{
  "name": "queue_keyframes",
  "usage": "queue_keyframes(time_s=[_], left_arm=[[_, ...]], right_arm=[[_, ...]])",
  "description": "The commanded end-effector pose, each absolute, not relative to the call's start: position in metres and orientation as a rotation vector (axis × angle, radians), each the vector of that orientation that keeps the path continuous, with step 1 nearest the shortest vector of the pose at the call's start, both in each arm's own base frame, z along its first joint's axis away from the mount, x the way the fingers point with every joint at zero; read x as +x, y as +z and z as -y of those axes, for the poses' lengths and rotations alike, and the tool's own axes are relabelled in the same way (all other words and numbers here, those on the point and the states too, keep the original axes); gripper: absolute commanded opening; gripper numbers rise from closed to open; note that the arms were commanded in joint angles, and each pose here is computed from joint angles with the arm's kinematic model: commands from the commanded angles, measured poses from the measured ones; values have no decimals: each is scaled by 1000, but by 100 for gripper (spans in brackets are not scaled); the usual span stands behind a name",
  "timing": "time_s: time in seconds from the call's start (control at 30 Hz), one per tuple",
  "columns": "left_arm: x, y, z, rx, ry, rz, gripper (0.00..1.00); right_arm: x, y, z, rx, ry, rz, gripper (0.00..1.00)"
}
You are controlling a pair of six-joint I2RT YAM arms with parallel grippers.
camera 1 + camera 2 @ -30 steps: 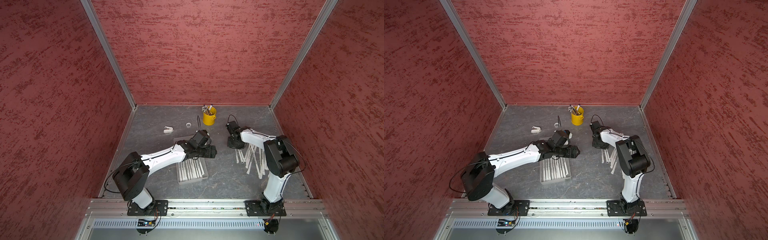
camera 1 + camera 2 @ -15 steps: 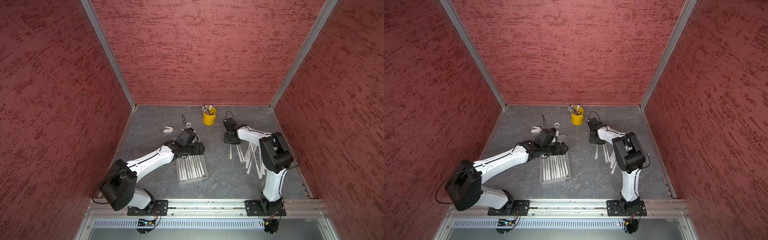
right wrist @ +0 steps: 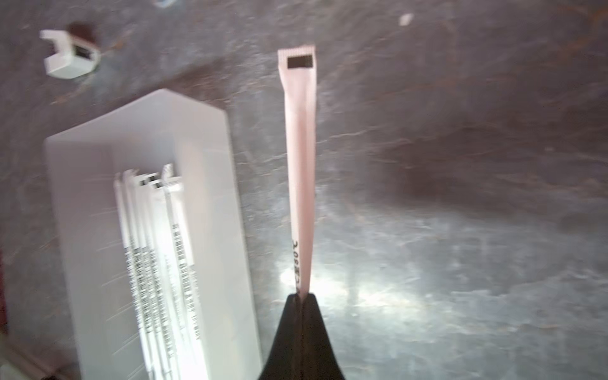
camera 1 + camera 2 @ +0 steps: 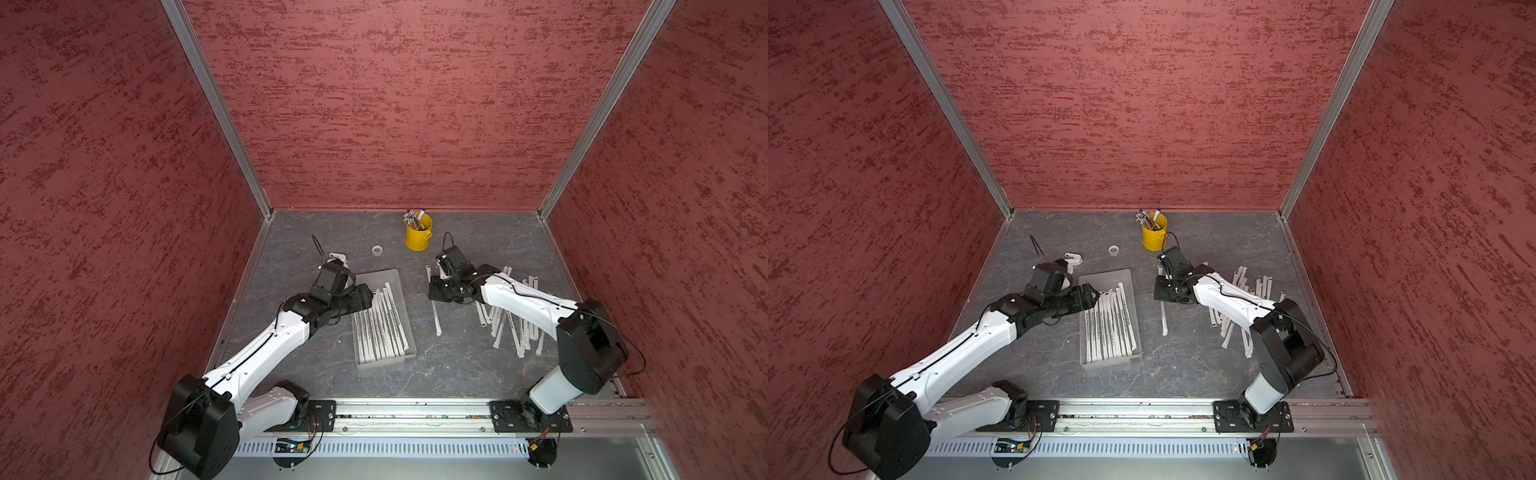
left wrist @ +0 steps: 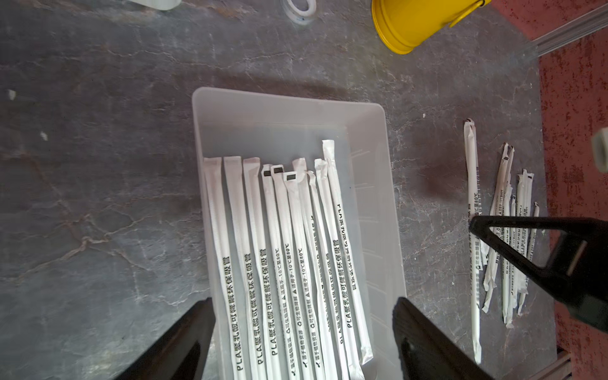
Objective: Put the straws into the storage box
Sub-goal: Pick up the straw from the center of the board, then place the straw in the storage box.
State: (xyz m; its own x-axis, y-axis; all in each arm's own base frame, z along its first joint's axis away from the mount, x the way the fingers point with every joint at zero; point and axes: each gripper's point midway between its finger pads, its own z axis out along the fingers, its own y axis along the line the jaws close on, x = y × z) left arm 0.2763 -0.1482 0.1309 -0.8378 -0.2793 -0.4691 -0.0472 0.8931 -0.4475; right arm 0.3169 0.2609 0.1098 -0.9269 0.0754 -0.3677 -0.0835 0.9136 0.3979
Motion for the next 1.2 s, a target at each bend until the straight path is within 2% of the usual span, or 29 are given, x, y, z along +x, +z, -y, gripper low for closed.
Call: queue_keyframes(time_s=[0.0, 0.17, 0.4, 0.63, 1.17], left_arm=[[275, 130, 145, -249, -582, -2509, 88], [275, 125, 146, -268, -589, -2515, 87], [272, 118, 145, -266, -585, -2529, 87], [272, 116, 146, -264, -595, -2527, 87], [272, 122, 147, -259, -605, -2516, 87]], right_arm=[[307, 138, -310, -118, 576, -2625, 2], [307, 118, -335, -192, 304, -2628, 2], [301, 73, -330, -174, 149, -2702, 2], [289, 43, -324, -179, 98, -2773, 3], [290, 28, -328, -167, 59, -2792, 9]])
